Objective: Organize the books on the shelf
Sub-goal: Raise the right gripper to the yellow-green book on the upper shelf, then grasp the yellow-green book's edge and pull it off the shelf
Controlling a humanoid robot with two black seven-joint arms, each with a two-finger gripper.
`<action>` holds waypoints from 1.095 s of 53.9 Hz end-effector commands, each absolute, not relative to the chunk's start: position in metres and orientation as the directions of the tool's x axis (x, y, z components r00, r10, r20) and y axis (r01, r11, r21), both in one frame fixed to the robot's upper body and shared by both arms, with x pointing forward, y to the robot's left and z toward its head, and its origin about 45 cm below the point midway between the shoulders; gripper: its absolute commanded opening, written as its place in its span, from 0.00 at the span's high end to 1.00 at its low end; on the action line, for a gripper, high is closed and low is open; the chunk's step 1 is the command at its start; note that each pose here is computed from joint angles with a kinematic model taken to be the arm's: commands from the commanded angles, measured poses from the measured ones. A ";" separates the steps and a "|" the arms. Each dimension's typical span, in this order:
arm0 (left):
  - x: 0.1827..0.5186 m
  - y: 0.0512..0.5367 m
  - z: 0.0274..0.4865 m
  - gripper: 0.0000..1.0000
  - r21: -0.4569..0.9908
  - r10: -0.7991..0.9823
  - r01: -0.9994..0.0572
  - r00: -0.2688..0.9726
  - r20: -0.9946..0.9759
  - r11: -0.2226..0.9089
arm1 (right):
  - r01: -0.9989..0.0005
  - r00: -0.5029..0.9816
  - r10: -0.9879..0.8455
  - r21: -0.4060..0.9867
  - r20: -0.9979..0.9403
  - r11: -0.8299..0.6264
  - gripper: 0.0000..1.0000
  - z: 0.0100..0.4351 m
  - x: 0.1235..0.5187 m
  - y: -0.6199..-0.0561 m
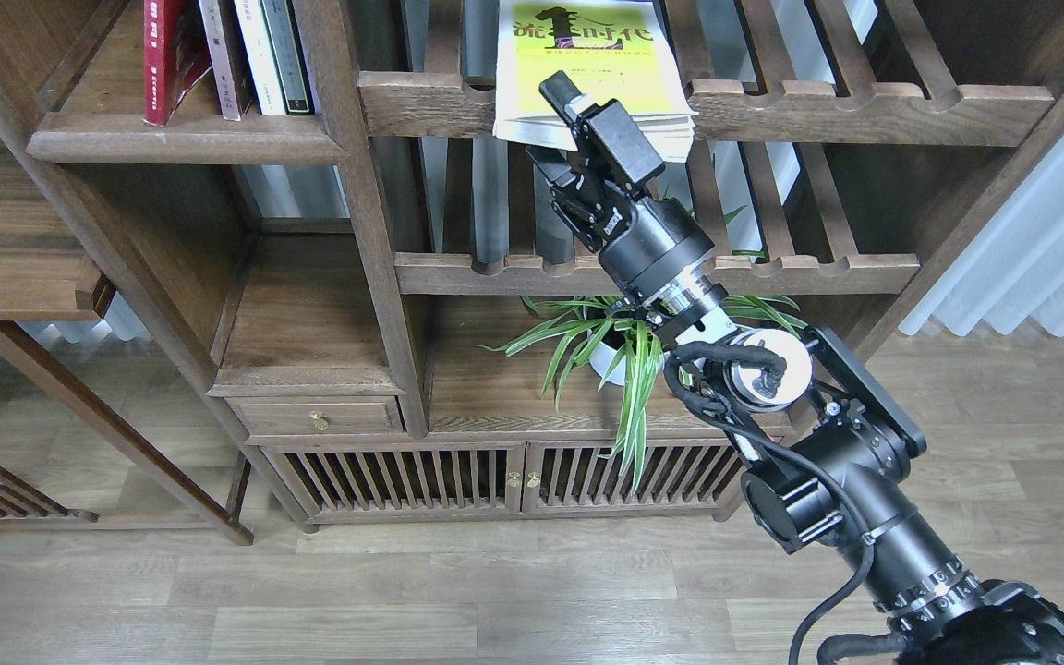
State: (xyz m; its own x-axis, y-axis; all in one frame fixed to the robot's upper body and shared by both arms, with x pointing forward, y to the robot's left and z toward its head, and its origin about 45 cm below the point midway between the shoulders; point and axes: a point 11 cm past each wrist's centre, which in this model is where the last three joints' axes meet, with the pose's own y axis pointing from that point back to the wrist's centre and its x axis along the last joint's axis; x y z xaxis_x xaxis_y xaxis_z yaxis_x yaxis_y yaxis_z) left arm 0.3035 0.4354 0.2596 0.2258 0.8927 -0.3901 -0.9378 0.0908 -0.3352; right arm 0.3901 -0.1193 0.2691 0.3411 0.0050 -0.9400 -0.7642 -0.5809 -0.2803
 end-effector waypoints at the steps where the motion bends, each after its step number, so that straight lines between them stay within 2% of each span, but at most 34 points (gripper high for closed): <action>1: 0.305 0.438 0.265 0.00 -0.349 0.895 -0.933 0.224 -0.386 0.084 | -0.793 0.343 0.006 -0.294 -0.939 -0.533 0.18 0.272 0.397 -0.131; 6: 0.305 0.438 0.265 0.00 -0.349 0.895 -0.933 0.224 -0.386 0.084 | -0.805 0.360 0.012 -0.317 -0.933 -0.502 0.24 0.282 0.403 -0.139; 13: 0.305 0.438 0.265 0.00 -0.350 0.894 -0.933 0.226 -0.387 0.085 | -0.820 0.368 0.018 -0.334 -0.930 -0.464 0.37 0.287 0.407 -0.148; 17: 0.305 0.438 0.265 0.00 -0.352 0.894 -0.932 0.225 -0.387 0.083 | -0.827 0.362 0.017 -0.330 -0.932 -0.456 0.51 0.285 0.407 -0.151; 19: 0.305 0.438 0.265 0.00 -0.352 0.894 -0.932 0.225 -0.387 0.083 | -0.829 0.358 0.017 -0.326 -0.933 -0.455 0.54 0.283 0.406 -0.151; 20: 0.305 0.439 0.266 0.00 -0.354 0.894 -0.932 0.225 -0.388 0.080 | -0.833 0.351 0.019 -0.321 -0.936 -0.451 0.68 0.276 0.403 -0.153; 24: 0.305 0.440 0.266 0.00 -0.358 0.890 -0.931 0.224 -0.397 0.074 | -0.834 0.338 0.016 -0.308 -0.941 -0.457 0.76 0.269 0.399 -0.152; 30: 0.304 0.442 0.268 0.00 -0.364 0.889 -0.929 0.220 -0.401 0.066 | -0.823 0.355 0.029 -0.327 -0.934 -0.464 0.95 0.264 0.393 -0.152; 45: 0.304 0.441 0.265 0.00 -0.371 0.883 -0.927 0.216 -0.417 0.052 | -0.726 0.489 0.133 -0.487 -0.862 -0.486 0.95 0.266 0.363 -0.146; 59: 0.302 0.444 0.268 0.00 -0.393 0.862 -0.920 0.215 -0.459 0.020 | -0.656 0.367 0.191 -0.398 -0.911 -0.641 0.95 0.219 0.298 -0.110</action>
